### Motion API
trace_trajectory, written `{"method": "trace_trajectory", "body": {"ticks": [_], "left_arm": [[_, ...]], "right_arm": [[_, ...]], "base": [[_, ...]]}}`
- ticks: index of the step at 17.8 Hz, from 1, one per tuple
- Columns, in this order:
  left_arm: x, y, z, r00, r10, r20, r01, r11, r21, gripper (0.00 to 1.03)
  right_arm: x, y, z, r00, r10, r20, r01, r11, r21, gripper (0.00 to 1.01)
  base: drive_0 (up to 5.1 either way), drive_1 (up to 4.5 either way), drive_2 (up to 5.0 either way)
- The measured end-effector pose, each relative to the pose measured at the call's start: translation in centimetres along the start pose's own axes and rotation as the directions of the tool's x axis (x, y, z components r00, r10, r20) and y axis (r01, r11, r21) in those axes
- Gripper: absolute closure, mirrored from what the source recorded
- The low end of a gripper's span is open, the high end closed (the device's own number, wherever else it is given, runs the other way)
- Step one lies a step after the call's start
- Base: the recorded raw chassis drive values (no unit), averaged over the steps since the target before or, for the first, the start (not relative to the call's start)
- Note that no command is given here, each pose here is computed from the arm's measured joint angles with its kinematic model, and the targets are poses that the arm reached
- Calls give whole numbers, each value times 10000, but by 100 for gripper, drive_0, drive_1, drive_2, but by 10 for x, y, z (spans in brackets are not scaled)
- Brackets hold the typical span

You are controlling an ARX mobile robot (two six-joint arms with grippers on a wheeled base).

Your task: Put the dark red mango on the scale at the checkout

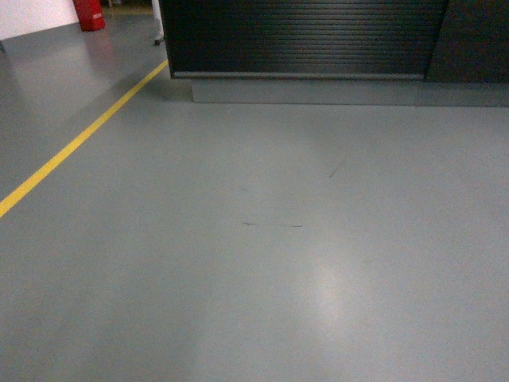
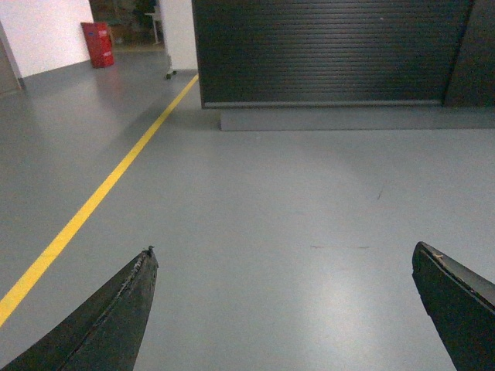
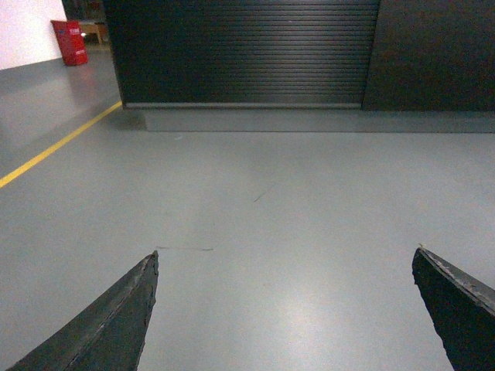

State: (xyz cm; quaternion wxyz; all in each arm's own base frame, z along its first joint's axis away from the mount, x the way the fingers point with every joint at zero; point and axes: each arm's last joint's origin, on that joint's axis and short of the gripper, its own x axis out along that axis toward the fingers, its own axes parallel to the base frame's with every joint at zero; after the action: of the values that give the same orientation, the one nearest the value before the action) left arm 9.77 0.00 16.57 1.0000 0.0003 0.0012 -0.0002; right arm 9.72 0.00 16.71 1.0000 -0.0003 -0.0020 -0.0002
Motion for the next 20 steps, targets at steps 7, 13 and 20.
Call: {"method": "trace_trajectory", "body": {"ticks": [7,13,20], "left_arm": [[0,0,0,10000,4,0,-4,10000,0,5],[0,0,0,10000,0,-4,0,10000,0,5],[0,0,0,10000,4,0,-4,10000,0,5]], "right_arm": [[0,0,0,10000,0,0,0,10000,-4,3],[0,0,0,10000,0,0,0,10000,-4,3],[0,0,0,10000,0,0,0,10000,-4,3]], "base": [[0,0,0],[0,0,0],[0,0,0]]}}
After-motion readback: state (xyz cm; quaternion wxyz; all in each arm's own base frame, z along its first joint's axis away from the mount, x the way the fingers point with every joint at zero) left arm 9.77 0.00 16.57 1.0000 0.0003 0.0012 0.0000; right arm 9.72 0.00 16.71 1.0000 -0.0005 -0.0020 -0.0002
